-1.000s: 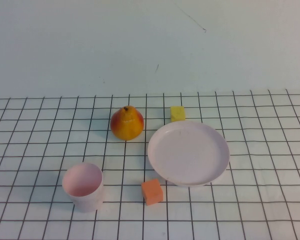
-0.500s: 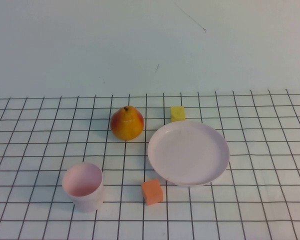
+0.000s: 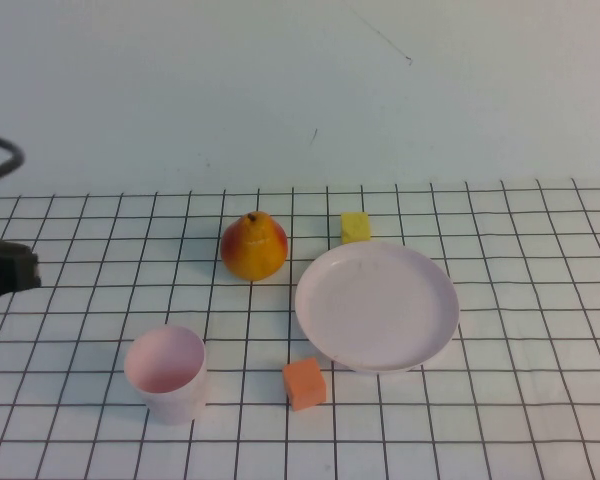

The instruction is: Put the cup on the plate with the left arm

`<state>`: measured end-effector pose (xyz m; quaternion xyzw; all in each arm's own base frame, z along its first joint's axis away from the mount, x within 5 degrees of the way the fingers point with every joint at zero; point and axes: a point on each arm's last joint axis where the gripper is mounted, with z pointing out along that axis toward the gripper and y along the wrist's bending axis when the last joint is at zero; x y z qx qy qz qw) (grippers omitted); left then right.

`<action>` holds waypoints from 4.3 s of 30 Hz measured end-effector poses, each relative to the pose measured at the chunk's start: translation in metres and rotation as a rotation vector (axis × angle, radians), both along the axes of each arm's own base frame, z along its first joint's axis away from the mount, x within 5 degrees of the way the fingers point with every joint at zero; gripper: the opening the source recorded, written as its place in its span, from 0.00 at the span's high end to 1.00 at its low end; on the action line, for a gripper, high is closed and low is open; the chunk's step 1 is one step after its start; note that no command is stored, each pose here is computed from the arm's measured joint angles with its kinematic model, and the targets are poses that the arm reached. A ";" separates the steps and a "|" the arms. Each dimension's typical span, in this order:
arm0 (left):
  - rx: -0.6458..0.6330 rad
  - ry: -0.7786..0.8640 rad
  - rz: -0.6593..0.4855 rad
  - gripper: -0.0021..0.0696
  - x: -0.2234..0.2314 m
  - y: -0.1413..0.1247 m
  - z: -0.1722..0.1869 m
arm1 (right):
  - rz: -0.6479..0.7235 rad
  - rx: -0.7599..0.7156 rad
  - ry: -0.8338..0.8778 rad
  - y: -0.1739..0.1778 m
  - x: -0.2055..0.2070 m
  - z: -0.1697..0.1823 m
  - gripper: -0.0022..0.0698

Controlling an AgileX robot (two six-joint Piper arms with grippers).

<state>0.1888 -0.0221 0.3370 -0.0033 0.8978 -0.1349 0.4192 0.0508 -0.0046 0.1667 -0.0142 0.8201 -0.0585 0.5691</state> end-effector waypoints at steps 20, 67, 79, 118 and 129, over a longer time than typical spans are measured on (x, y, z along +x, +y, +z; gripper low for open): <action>0.040 0.536 -0.240 0.38 0.105 -0.027 -0.081 | 0.000 0.000 0.000 0.000 0.000 0.000 0.97; 0.194 0.410 -0.484 0.96 0.215 -0.228 -0.111 | 0.000 0.000 0.000 0.000 0.000 0.000 0.97; 0.250 0.422 -0.514 0.50 0.227 -0.249 -0.117 | 0.000 0.000 0.000 0.000 0.000 0.000 0.97; 0.289 -0.392 -0.142 0.97 0.019 -0.074 0.254 | 0.000 0.000 0.000 0.000 0.000 0.000 0.97; 0.298 -0.363 -0.164 0.97 0.025 -0.079 0.246 | 0.000 0.000 0.000 0.000 0.000 0.000 0.97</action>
